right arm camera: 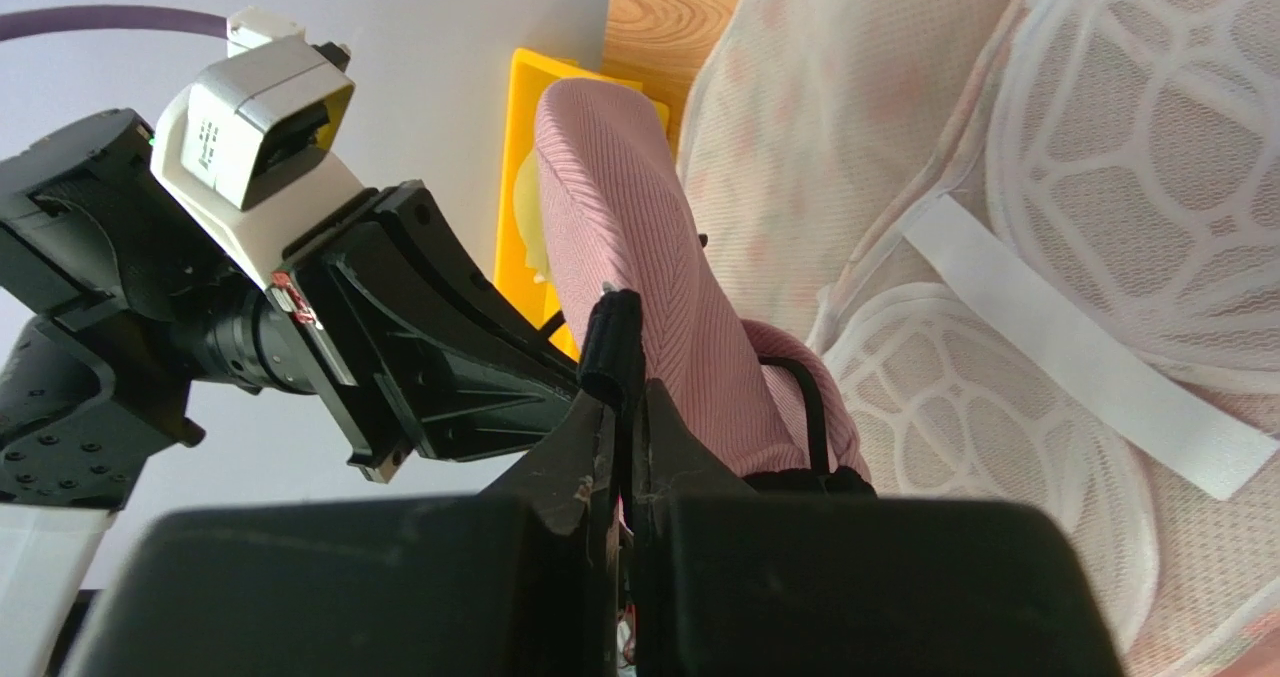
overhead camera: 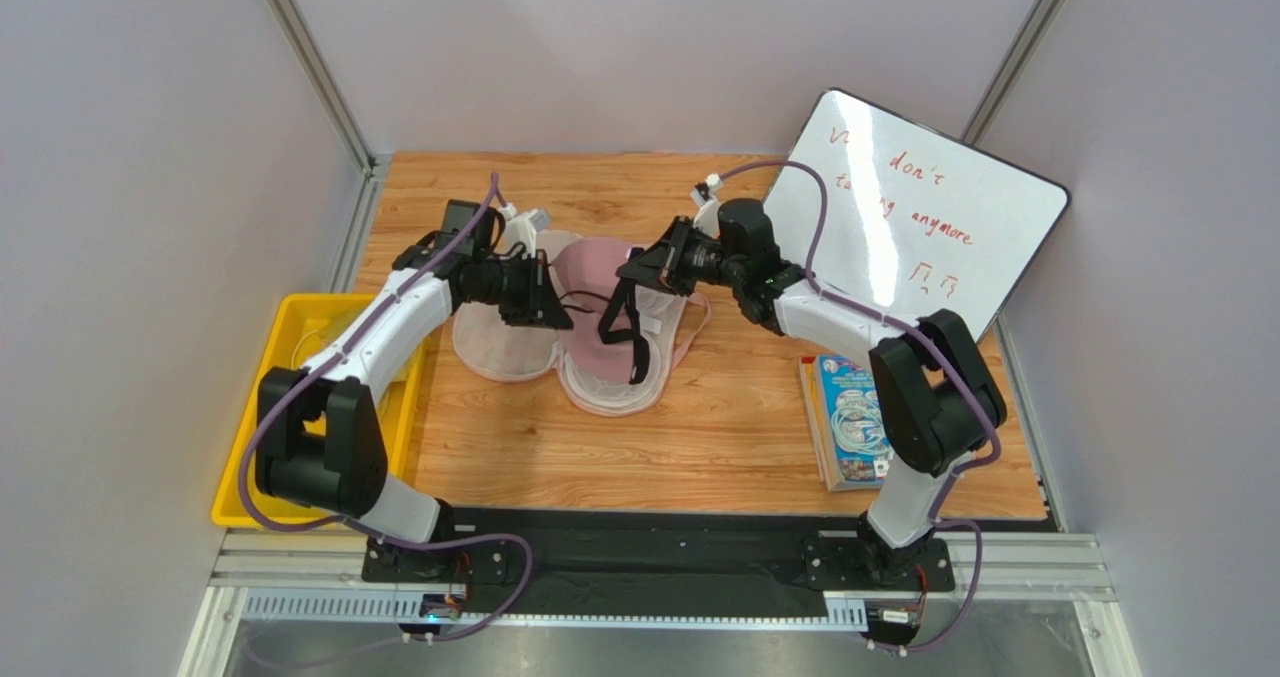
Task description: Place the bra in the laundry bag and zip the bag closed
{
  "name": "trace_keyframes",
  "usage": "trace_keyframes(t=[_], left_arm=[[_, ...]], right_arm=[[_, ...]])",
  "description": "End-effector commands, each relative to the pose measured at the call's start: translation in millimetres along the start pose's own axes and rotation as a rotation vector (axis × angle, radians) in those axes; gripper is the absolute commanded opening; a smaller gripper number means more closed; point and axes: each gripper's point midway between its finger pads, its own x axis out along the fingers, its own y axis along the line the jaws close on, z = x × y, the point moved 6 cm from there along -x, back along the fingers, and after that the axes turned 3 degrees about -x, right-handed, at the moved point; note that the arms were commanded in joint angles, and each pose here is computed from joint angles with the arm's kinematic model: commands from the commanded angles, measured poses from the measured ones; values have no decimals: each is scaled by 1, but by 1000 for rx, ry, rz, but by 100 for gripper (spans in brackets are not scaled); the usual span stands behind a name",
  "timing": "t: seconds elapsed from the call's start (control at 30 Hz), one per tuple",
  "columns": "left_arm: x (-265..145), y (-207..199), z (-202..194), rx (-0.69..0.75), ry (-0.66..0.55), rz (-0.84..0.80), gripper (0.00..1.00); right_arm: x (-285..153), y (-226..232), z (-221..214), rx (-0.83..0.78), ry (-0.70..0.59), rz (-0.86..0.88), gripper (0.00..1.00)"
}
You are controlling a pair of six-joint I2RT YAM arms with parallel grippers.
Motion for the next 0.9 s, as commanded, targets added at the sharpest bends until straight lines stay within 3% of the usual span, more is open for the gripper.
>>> trace_keyframes(t=[0.0,0.3,0.87], left_arm=[[-2,5,8,40,32,12,0],[14,33,7,6,137,59,0],[40,60,26,-28,195,132,0]], right_arm=[[9,8,14,-73,-39,77,0],[21,-38,14,63,-54,-120,0],[36,-92,24,87,-17,-184,0]])
